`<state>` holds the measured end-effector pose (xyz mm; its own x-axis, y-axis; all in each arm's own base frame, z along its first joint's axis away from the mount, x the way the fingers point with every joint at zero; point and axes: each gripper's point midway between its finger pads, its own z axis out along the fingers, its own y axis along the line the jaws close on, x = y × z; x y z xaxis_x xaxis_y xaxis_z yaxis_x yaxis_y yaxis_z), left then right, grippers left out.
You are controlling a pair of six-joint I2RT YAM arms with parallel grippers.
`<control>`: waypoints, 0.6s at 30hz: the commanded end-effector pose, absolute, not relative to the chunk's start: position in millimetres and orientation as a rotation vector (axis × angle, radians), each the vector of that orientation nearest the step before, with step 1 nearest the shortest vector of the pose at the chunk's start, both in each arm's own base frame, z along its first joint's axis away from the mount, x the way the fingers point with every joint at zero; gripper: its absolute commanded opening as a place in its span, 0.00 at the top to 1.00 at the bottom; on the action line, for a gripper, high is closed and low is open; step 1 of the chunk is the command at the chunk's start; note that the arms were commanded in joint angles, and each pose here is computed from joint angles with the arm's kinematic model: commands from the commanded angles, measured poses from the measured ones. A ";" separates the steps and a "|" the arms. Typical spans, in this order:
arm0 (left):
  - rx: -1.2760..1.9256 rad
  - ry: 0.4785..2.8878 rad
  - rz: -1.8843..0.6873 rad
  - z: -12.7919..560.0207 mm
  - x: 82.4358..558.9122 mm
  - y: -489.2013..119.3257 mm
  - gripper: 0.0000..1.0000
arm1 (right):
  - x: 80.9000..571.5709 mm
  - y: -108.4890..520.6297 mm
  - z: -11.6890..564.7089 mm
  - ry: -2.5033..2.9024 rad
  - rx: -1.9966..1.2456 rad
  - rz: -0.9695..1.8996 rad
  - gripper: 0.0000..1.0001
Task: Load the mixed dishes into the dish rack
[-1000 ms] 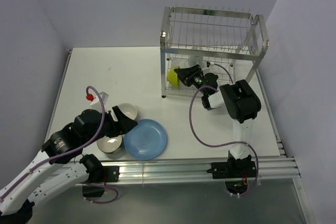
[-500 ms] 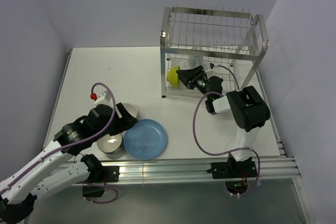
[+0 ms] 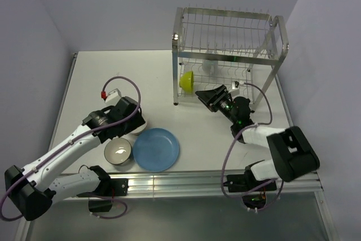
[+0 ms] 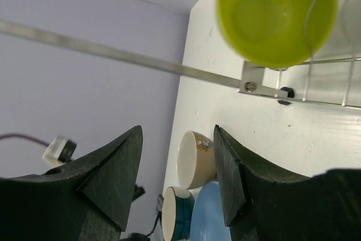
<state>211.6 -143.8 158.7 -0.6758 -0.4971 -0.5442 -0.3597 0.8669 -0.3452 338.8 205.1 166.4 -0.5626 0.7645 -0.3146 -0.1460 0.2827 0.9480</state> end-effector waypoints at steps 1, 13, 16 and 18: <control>-0.688 2.327 -0.239 170.7 227.1 -131.2 0.27 | 327.9 198.9 175.4 1.754 0.506 1.282 0.39; -0.839 2.391 -0.021 129.8 260.2 -86.4 0.29 | 258.9 187.3 230.3 1.721 0.289 1.270 0.39; -0.862 2.409 0.014 120.6 263.1 -79.9 0.30 | 243.1 185.0 243.7 1.707 0.233 1.268 0.39; -0.867 2.418 0.022 116.1 264.3 -79.0 0.30 | 233.9 184.1 254.7 1.682 0.198 1.274 0.39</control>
<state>258.5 -79.5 114.8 -0.6299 -0.5856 -0.5102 -0.6005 0.7838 -0.1582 247.9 182.5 256.3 -0.4803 0.6795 -0.5546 -0.3879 0.4026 0.8291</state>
